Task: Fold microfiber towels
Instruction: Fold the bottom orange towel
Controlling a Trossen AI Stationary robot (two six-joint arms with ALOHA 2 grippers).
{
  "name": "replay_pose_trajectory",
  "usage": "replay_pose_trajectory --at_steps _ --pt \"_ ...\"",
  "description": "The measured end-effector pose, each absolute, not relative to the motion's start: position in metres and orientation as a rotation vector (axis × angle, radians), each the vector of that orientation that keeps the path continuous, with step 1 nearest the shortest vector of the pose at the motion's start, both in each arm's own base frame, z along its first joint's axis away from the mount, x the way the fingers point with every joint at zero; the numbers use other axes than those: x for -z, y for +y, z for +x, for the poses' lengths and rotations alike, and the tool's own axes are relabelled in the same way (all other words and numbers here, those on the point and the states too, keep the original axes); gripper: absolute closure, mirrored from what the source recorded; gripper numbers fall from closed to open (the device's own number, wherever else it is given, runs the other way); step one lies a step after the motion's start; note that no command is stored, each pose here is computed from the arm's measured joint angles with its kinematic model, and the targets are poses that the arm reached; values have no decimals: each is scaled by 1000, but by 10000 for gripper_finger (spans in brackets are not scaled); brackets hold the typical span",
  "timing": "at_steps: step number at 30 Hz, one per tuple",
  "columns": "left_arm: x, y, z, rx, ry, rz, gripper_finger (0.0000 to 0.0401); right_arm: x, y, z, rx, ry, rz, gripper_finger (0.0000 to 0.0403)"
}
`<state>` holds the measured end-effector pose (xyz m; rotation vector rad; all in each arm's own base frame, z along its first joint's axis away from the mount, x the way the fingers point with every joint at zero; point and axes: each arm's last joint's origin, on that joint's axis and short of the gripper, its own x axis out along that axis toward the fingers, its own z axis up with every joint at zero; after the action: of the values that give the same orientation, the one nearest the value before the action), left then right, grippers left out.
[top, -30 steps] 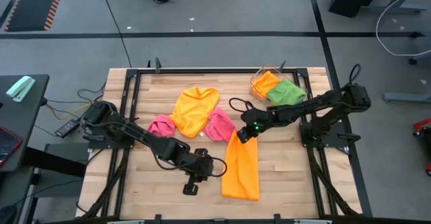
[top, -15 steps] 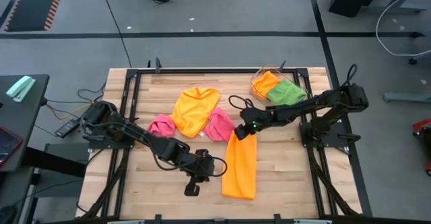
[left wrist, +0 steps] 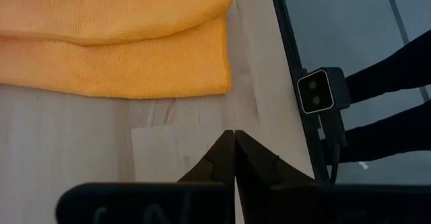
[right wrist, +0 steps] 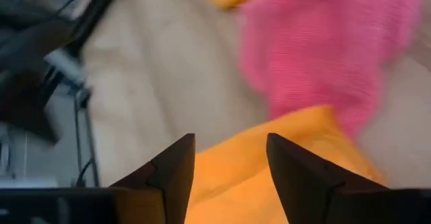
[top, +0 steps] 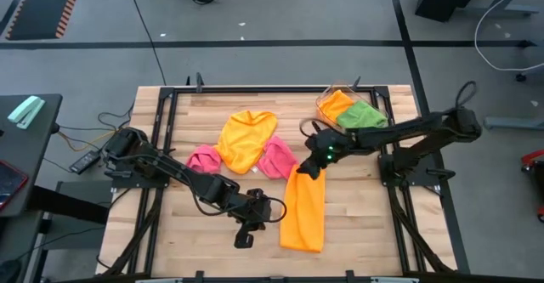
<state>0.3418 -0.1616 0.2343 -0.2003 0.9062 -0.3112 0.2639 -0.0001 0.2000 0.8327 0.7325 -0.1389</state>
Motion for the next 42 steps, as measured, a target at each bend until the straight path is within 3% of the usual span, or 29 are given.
replay_pose_trajectory --at_steps 4,13,22,30,42 --pt "-234 -159 343 293 899 -197 381 -211 32 255 -2 738 659 217" --pt "-234 -145 349 249 891 -203 369 -190 134 242 -256 846 352 221" --pt "-234 -127 356 194 886 -238 385 -186 203 270 -307 990 149 221" --pt "-234 -127 356 188 888 -251 377 -194 246 300 -447 1012 -175 221" --pt "-234 -128 356 177 891 -279 388 -157 257 298 -391 1085 -625 223"
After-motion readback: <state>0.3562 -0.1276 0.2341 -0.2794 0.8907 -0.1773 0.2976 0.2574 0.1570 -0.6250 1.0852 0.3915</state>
